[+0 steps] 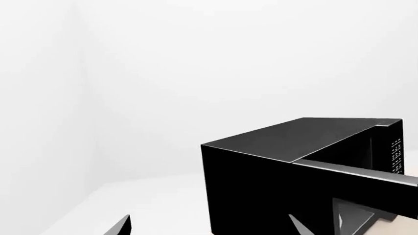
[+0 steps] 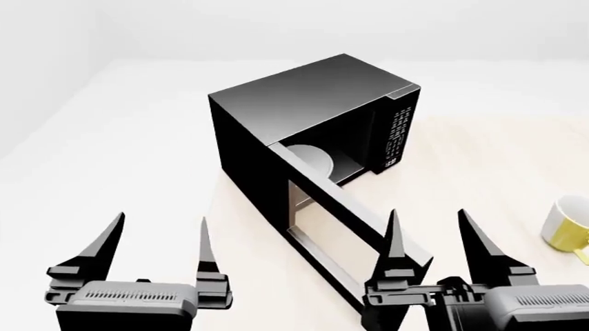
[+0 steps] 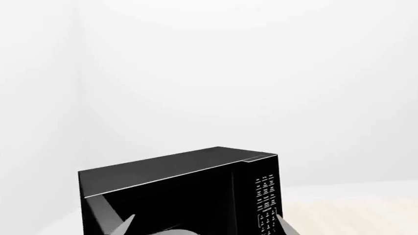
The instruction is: Close the microwave.
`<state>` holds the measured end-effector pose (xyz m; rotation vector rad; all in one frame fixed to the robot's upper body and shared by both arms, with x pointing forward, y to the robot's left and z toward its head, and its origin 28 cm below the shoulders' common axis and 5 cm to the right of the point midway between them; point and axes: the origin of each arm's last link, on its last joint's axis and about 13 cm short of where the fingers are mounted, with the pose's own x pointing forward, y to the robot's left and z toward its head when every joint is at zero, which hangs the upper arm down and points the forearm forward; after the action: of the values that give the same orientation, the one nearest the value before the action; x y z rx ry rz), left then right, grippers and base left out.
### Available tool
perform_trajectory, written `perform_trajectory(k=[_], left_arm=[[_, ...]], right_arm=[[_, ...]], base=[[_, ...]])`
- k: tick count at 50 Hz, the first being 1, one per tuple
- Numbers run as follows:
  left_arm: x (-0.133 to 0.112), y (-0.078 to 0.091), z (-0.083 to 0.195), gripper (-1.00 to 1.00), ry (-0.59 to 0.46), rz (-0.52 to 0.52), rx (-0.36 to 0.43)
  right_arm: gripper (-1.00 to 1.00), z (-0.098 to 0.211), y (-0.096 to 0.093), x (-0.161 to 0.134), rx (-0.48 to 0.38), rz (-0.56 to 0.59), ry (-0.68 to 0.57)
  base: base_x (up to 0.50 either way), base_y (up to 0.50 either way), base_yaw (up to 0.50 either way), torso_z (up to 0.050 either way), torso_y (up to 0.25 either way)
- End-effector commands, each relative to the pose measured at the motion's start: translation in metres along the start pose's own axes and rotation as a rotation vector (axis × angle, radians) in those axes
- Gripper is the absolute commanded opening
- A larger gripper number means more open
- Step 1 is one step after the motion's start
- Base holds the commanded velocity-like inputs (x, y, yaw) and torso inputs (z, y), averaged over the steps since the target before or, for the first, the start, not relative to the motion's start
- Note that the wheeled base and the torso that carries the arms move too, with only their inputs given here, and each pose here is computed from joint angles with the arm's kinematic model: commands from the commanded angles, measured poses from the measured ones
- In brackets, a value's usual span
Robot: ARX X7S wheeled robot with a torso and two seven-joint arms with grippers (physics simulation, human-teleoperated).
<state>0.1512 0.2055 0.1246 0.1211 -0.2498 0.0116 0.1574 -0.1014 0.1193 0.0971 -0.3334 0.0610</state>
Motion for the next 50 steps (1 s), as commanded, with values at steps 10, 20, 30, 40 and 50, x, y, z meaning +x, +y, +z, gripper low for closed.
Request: perform_trajectory(k=[10, 20, 30, 40, 50], left_arm=[[0.0, -0.001, -0.001, 1.0, 0.001, -0.003, -0.001], [0.0, 0.0, 0.0, 1.0, 0.0, 0.003, 0.003], [-0.001, 0.001, -0.001, 1.0, -0.001, 0.004, 0.007], [-0.001, 0.002, 0.001, 1.0, -0.001, 0.004, 0.01], [-0.001, 0.005, 0.0, 1.0, -0.002, 0.017, 0.012]], right_arm=[[1.0, 0.001, 0.0, 0.0, -0.01, -0.006, 0.001], [1.0, 0.01, 0.0, 0.001, -0.01, -0.021, 0.008], [1.0, 0.019, 0.0, 0.004, -0.019, -0.03, 0.008], [1.0, 0.029, 0.005, 0.008, -0.04, -0.001, -0.002], [1.0, 0.042, 0.013, 0.016, -0.076, 0.073, -0.019]], base=[[0.38, 0.0, 0.0, 0.0, 0.0], [0.0, 0.0, 0.0, 0.0, 0.0], [0.0, 0.0, 0.0, 0.0, 0.0], [0.0, 0.0, 0.0, 0.0, 0.0], [0.0, 0.0, 0.0, 0.0, 0.0]])
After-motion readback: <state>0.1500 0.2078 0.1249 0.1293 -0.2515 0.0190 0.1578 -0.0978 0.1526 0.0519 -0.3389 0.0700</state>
